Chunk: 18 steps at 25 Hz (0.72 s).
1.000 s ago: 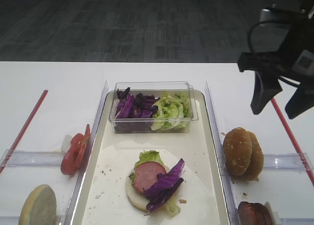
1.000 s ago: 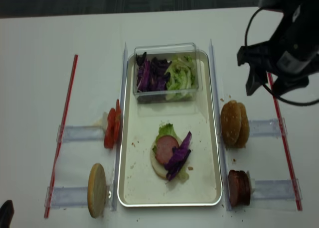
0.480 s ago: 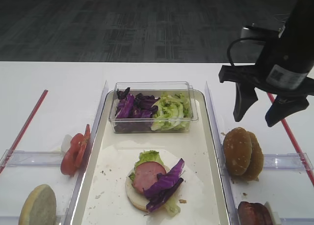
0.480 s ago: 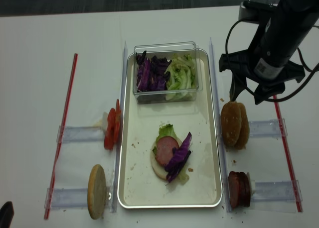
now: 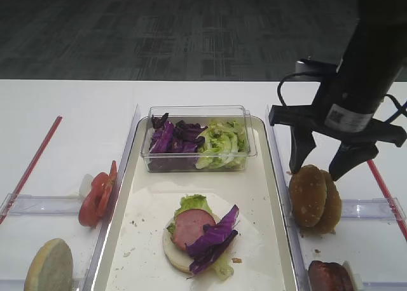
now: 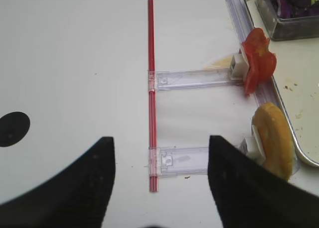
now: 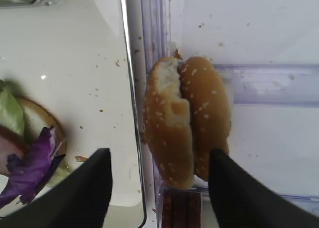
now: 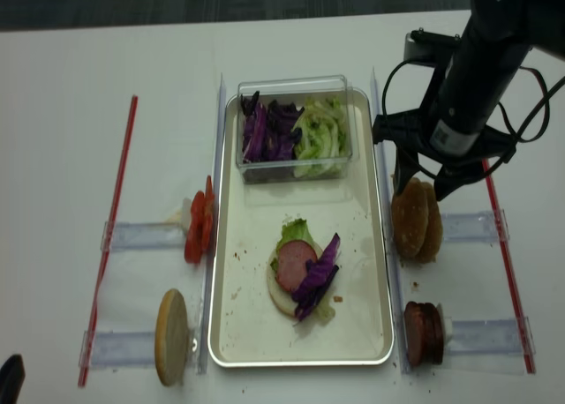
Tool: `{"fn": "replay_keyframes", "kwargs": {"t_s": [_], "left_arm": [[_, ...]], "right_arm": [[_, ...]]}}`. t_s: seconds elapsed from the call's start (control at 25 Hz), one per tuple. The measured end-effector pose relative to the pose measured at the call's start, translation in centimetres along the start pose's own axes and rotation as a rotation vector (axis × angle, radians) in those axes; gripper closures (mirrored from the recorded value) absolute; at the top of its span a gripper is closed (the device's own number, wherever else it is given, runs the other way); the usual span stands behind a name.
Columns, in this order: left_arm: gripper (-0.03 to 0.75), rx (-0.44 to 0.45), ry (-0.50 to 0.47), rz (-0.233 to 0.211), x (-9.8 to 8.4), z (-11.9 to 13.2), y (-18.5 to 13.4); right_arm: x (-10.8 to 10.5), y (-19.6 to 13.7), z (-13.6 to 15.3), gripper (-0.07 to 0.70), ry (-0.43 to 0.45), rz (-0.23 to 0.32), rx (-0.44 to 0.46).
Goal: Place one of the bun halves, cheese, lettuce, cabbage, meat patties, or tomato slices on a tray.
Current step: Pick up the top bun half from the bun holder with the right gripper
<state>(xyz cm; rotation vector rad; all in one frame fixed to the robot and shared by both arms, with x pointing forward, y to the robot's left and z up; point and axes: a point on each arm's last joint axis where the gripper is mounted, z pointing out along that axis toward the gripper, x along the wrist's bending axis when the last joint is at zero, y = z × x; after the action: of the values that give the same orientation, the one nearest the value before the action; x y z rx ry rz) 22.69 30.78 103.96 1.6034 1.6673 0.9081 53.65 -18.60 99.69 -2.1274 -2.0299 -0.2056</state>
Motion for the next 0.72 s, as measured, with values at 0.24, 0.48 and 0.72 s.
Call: {"fn": "replay_keyframes", "kwargs": {"t_s": [0.24, 0.48, 0.72], "left_arm": [[0.298, 0.0, 0.0, 0.0, 0.0, 0.0, 0.0], [0.298, 0.0, 0.0, 0.0, 0.0, 0.0, 0.0], [0.298, 0.0, 0.0, 0.0, 0.0, 0.0, 0.0]], "right_arm": [[0.0, 0.4, 1.0, 0.194, 0.004, 0.005, 0.023], [0.3, 0.6, 1.5, 0.195, 0.035, 0.006, 0.03], [0.4, 0.8, 1.8, 0.195, 0.051, 0.006, 0.028]]}}
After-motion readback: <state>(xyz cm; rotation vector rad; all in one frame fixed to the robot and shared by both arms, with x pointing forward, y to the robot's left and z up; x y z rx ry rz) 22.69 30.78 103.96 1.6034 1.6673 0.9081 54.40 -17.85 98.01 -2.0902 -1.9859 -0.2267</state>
